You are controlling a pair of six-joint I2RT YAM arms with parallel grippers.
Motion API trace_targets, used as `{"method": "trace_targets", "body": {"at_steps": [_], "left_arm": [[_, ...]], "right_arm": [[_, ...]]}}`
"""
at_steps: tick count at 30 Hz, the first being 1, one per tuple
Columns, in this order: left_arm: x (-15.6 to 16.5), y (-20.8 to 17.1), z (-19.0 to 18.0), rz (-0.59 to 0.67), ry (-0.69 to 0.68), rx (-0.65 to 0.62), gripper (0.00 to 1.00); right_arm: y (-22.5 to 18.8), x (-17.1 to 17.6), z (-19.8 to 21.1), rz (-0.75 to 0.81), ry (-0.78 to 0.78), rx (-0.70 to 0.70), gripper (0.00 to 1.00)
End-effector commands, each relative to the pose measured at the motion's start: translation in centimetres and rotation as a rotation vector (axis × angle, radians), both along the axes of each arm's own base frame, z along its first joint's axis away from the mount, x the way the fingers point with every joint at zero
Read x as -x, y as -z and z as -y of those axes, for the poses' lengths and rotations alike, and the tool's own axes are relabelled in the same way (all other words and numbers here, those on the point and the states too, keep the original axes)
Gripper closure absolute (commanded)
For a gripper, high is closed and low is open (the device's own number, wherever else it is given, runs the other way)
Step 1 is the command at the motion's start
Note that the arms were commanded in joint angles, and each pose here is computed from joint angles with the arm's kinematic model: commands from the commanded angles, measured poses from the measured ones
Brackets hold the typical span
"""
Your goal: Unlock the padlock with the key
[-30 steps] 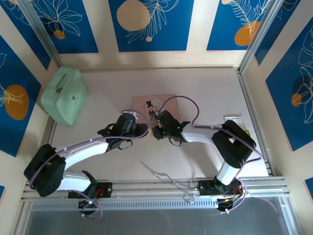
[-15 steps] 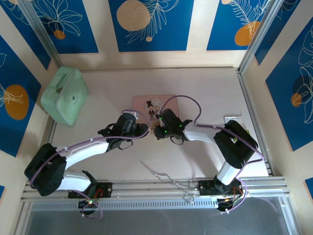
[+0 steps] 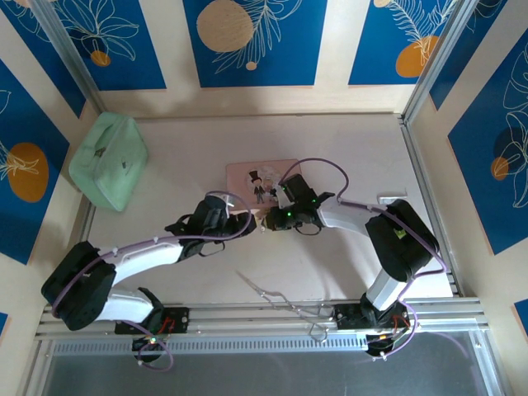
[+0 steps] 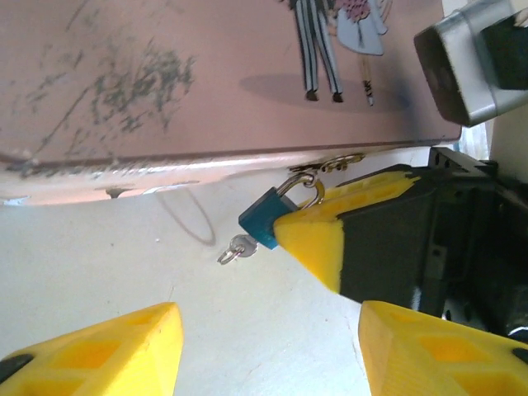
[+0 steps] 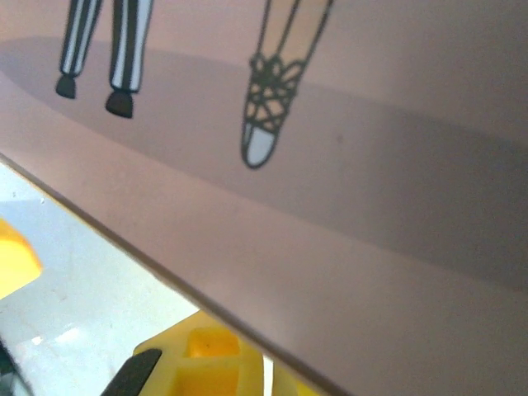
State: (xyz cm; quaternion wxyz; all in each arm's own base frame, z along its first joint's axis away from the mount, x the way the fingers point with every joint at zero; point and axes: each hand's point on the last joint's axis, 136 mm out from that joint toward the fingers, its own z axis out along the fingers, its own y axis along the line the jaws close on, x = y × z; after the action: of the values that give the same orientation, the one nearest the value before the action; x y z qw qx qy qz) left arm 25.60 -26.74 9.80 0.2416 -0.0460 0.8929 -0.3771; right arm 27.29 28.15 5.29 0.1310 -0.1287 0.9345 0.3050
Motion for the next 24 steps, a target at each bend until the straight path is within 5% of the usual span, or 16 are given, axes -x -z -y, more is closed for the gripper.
{"method": "trace_targets", "body": {"at_steps": [1, 11, 24], "left_arm": [[0.0, 0.2, 0.6, -0.038, -0.018, 0.089, 0.41], [-0.9, 0.8, 2.3, -0.081, -0.079, 0.305, 0.46], [-2.5, 2.0, 3.2, -0.073, -0.126, 0.38, 0.51]], "right_arm": [[-2.4, 0.5, -1.4, -0.042, -0.057, -0.113, 1.0], [-2.8, 0.7, -1.6, -0.11, -0.074, -0.172, 1.0], [-1.5, 0.9, -1.7, -0.159, -0.066, -0.186, 1.0]]}}
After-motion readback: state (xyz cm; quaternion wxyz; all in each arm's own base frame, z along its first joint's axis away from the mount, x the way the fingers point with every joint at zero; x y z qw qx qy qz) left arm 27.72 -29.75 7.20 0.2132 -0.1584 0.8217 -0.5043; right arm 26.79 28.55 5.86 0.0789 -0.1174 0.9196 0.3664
